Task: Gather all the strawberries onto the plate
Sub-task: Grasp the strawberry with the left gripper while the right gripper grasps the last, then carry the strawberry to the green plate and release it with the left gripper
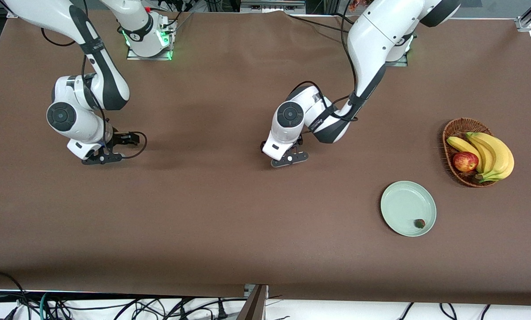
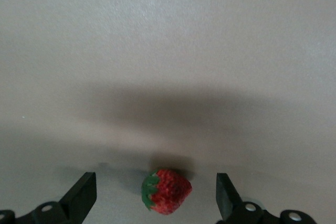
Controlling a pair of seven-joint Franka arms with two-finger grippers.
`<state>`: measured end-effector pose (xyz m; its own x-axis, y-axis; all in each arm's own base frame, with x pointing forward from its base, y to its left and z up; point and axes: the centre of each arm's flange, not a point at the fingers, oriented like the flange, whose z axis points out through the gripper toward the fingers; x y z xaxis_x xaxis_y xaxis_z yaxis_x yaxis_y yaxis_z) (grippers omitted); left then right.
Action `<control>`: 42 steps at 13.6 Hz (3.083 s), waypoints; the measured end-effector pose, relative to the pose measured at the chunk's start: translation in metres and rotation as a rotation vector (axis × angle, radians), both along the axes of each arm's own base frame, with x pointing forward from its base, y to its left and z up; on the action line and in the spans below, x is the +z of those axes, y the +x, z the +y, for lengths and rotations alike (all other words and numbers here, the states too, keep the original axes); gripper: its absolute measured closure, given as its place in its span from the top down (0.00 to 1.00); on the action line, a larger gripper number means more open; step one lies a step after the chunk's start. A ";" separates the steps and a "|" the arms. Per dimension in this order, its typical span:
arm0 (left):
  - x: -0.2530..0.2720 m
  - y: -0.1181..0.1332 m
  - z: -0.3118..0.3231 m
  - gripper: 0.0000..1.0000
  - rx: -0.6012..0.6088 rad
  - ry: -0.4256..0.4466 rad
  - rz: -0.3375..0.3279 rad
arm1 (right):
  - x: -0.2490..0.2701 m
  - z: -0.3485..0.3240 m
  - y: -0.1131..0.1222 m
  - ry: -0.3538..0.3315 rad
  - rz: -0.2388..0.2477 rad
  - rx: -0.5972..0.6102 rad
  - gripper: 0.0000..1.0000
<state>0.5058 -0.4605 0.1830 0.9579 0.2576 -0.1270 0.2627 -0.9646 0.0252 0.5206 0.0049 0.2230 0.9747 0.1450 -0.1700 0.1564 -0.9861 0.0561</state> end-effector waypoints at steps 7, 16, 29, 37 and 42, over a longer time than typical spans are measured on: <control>-0.012 -0.007 -0.004 0.65 -0.001 0.011 0.013 | -0.032 -0.017 -0.037 0.015 -0.026 0.025 1.00; 0.008 0.015 0.006 0.41 -0.006 0.011 -0.039 | -0.039 -0.017 -0.042 0.020 -0.043 0.026 0.98; 0.084 0.110 0.165 0.41 -0.189 0.068 -0.015 | -0.045 -0.017 -0.043 0.021 -0.045 0.025 0.44; 0.105 0.150 0.309 0.41 -0.396 0.049 0.040 | -0.027 -0.004 -0.021 0.031 -0.114 0.044 0.33; 0.102 0.161 0.368 0.41 -0.477 0.045 0.043 | 0.016 0.087 0.020 0.080 -0.238 0.018 0.33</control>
